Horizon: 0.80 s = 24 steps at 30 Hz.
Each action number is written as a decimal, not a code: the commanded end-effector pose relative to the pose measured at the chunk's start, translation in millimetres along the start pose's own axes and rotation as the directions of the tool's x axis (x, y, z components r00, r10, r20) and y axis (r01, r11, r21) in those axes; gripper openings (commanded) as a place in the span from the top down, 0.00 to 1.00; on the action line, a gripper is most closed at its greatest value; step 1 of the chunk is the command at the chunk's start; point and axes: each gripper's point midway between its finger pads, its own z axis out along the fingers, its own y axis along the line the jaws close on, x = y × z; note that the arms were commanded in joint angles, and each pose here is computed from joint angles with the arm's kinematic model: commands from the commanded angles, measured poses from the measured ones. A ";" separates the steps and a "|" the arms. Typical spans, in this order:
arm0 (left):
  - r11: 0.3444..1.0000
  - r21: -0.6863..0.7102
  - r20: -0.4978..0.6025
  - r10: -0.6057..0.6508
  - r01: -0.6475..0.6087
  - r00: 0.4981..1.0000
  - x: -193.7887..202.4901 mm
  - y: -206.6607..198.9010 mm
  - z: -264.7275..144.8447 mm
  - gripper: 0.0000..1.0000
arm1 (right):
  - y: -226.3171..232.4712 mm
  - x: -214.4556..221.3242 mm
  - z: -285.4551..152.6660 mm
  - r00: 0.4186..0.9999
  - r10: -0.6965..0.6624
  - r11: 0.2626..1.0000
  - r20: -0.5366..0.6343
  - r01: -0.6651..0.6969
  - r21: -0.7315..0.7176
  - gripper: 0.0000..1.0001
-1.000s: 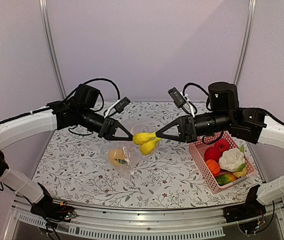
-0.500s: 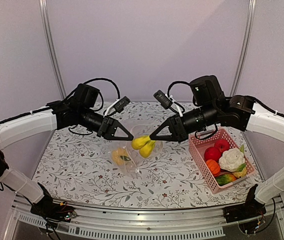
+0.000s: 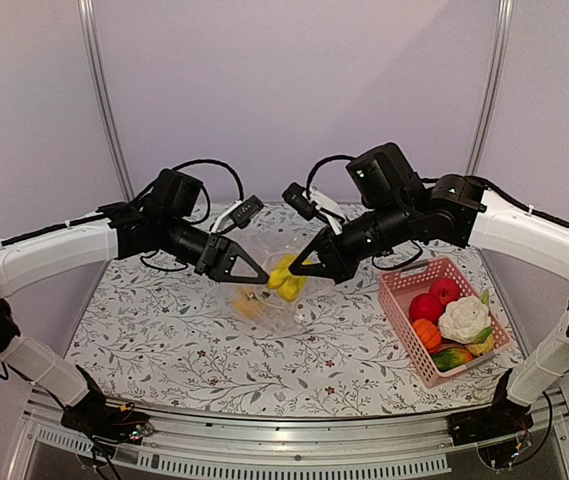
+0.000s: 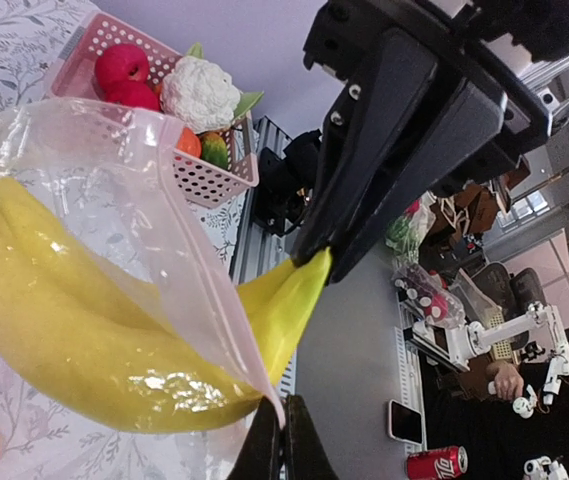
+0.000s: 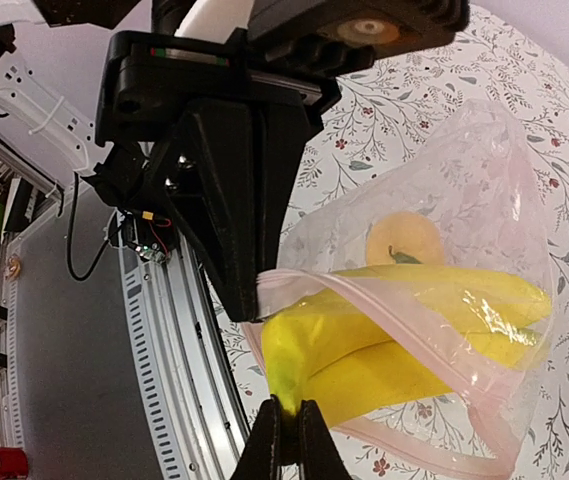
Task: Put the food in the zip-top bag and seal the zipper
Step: Place the fake fruit in the zipper food storage bag.
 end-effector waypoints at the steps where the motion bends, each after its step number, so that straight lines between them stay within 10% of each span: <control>1: 0.999 0.030 0.011 0.020 -0.020 1.000 -9.2 -5.9 -0.5 1.00 | -9.2 2.8 18.6 0.997 -0.065 0.994 -0.042 0.068 0.090 1.00; 13: 1.000 -0.004 0.034 0.017 -0.016 0.999 -12.6 0.6 -0.7 1.00 | -51.7 -14.3 37.0 0.977 0.025 0.944 0.211 -0.092 0.318 1.00; 24: 0.999 -0.039 0.057 0.010 -0.008 0.998 -16.3 7.7 -4.6 1.00 | -54.2 2.2 67.2 0.983 0.073 0.943 0.171 -0.124 0.309 0.91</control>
